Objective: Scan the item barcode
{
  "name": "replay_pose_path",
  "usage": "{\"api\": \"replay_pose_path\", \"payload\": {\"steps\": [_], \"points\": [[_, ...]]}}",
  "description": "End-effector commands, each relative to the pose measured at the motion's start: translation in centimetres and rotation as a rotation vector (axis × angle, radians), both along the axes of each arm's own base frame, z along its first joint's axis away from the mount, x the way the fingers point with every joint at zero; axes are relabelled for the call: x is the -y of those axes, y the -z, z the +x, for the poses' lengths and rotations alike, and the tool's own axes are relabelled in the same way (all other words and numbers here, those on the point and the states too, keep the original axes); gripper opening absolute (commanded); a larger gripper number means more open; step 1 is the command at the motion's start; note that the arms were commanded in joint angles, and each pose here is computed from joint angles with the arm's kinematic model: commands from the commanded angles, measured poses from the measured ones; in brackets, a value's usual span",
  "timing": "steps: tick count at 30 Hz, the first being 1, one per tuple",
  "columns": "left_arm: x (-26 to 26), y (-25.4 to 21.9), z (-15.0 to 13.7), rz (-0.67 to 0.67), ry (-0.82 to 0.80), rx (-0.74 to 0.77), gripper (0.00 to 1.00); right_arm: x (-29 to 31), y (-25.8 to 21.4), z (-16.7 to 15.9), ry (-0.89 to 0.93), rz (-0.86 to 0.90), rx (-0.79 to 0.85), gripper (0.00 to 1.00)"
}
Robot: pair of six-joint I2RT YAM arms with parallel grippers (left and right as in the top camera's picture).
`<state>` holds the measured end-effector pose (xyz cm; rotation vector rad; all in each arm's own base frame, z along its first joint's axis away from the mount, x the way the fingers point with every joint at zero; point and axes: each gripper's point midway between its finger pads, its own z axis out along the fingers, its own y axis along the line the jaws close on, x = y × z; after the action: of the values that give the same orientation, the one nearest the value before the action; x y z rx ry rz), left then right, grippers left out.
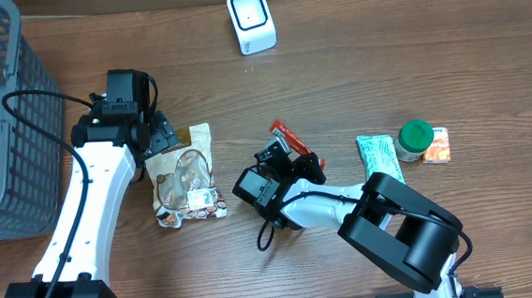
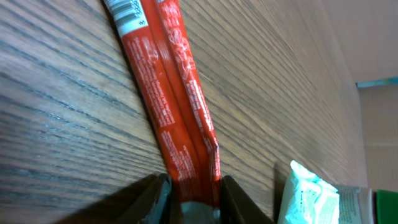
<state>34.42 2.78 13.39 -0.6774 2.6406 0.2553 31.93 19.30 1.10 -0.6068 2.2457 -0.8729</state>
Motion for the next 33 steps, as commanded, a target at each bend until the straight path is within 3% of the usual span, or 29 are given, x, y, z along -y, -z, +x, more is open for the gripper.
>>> {"api": "replay_pose_path", "payload": {"steps": [1,8,14,23,33], "points": [[0.1,-1.2,0.3,0.000,0.008,0.033,1.00,-0.5,0.4,-0.4,-0.012,0.006,-0.008,0.34],[0.1,-1.2,0.3,0.000,0.008,0.033,0.99,-1.1,-0.2,-0.4,-0.018,0.022,-0.030,0.40],[0.1,-1.2,0.3,0.000,0.008,0.033,1.00,-4.0,-3.9,0.6,-0.025,0.188,-0.097,0.39],[0.1,-1.2,0.3,0.000,0.008,0.033,0.99,-4.0,-4.3,-0.6,0.037,0.419,-0.420,0.38],[0.1,-1.2,0.3,0.000,0.008,0.033,1.00,-0.1,-2.3,-1.0,0.129,0.442,-0.541,0.27]]}}
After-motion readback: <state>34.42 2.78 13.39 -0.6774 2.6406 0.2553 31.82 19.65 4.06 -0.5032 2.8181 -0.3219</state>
